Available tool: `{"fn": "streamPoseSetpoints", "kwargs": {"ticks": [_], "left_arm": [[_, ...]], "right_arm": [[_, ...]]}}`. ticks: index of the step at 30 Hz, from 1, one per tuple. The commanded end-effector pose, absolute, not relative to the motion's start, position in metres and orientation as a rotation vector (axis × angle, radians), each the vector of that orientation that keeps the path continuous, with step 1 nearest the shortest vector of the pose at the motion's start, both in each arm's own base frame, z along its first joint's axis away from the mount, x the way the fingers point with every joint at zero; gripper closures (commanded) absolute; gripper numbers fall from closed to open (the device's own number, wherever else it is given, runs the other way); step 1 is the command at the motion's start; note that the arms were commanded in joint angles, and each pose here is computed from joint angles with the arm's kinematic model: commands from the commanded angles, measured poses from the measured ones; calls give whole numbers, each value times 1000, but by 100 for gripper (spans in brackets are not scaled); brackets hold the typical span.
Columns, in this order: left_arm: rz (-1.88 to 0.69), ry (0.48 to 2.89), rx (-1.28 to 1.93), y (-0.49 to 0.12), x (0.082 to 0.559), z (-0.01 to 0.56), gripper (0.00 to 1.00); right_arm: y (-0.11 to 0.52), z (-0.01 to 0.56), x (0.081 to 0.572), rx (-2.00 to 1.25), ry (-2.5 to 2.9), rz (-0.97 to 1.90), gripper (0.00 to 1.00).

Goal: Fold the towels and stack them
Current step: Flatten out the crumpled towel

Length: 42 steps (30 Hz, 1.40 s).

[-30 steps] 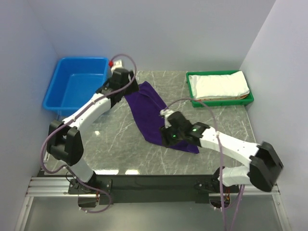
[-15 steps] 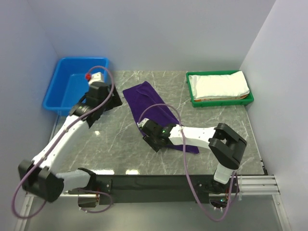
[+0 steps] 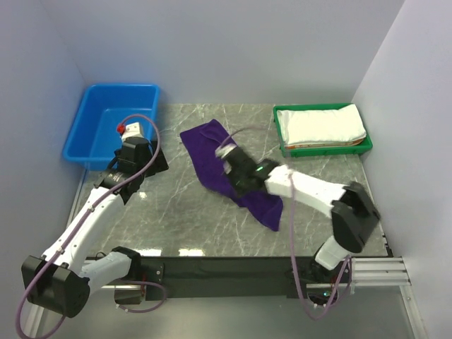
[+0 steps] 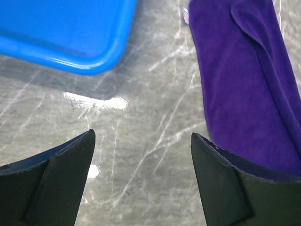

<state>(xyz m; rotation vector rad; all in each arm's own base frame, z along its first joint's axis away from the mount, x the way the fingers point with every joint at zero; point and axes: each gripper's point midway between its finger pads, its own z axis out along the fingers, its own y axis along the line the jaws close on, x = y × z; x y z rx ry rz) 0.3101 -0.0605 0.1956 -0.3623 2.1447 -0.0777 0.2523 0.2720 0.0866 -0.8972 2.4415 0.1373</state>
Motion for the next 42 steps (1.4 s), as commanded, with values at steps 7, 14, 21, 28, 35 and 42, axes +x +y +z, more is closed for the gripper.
{"fn": "streamPoseSetpoints", "kwargs": {"ticks": [7,14,21,28,35,42], "left_arm": [[-133,2107,-368,-56,318,202,13],[-122,2120,-379,-53,318,197,14],[-133,2138,-385,-52,319,193,14],[-132,2128,-393,-50,318,194,14],[-144,2128,-393,-51,318,194,14],[-152,2126,-394,-51,318,195,15]], "right_arm": [[190,99,318,-124,2553,263,70],[208,123,309,-239,2395,251,60],[251,96,298,-464,2431,135,53],[254,67,317,-397,2493,-59,53],[253,52,326,-367,2503,-156,56],[249,46,326,-368,2500,-190,73]]}}
